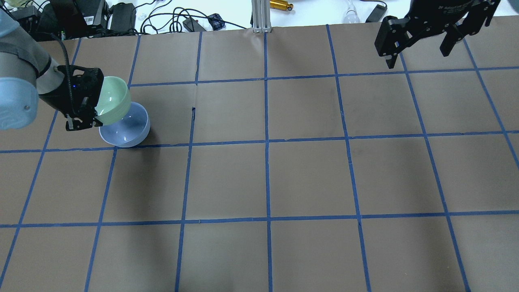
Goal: Stack green bowl on blue bowl
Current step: 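Lower the green bowl into the blue bowl with the left gripper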
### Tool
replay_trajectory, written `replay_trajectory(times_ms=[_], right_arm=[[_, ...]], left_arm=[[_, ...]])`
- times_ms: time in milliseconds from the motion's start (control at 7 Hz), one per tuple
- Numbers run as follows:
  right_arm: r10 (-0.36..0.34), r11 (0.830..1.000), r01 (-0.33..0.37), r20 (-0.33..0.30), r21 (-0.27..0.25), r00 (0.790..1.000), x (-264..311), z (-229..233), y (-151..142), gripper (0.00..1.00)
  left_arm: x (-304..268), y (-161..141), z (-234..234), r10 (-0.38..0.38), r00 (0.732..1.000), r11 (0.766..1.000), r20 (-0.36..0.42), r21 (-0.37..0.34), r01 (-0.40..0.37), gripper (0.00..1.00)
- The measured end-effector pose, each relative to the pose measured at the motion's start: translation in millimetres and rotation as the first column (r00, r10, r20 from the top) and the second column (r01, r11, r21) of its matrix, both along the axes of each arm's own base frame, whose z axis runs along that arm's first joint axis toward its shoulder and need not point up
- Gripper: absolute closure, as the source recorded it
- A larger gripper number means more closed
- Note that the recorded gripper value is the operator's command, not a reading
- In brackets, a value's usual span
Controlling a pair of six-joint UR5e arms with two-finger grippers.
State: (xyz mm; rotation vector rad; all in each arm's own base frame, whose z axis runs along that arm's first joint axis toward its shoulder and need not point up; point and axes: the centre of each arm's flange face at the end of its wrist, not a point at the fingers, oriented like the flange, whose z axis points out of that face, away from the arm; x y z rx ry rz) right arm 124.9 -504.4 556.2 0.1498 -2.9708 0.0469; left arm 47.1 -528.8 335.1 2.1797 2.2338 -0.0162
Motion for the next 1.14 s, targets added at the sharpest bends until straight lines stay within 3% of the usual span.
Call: replay_trajectory(times_ms=[286, 429, 571, 714, 1143], right_arm=[[0.000, 1.000, 0.000, 0.000, 0.000, 1.000, 0, 0, 0, 0.00], [0.000, 1.000, 0.000, 0.000, 0.000, 1.000, 0, 0, 0, 0.00], [0.000, 1.000, 0.000, 0.000, 0.000, 1.000, 0, 0, 0, 0.00], [0.000, 1.000, 0.000, 0.000, 0.000, 1.000, 0, 0, 0, 0.00], [0.000, 1.000, 0.000, 0.000, 0.000, 1.000, 0, 0, 0, 0.00]], left_arm=[[-8, 14, -28, -0.001, 1.000, 0.999, 0.017, -0.042, 0.002, 1.00], [-8, 15, -34, -0.001, 1.000, 0.999, 0.018, -0.046, 0.002, 0.94], [-6, 15, -39, 0.000, 1.000, 0.999, 0.018, -0.046, 0.001, 0.18], [-5, 14, -41, 0.003, 1.000, 0.999, 0.018, -0.048, -0.002, 0.00], [-7, 15, -35, 0.064, 0.998, 0.996, 0.015, -0.063, -0.063, 0.00]])
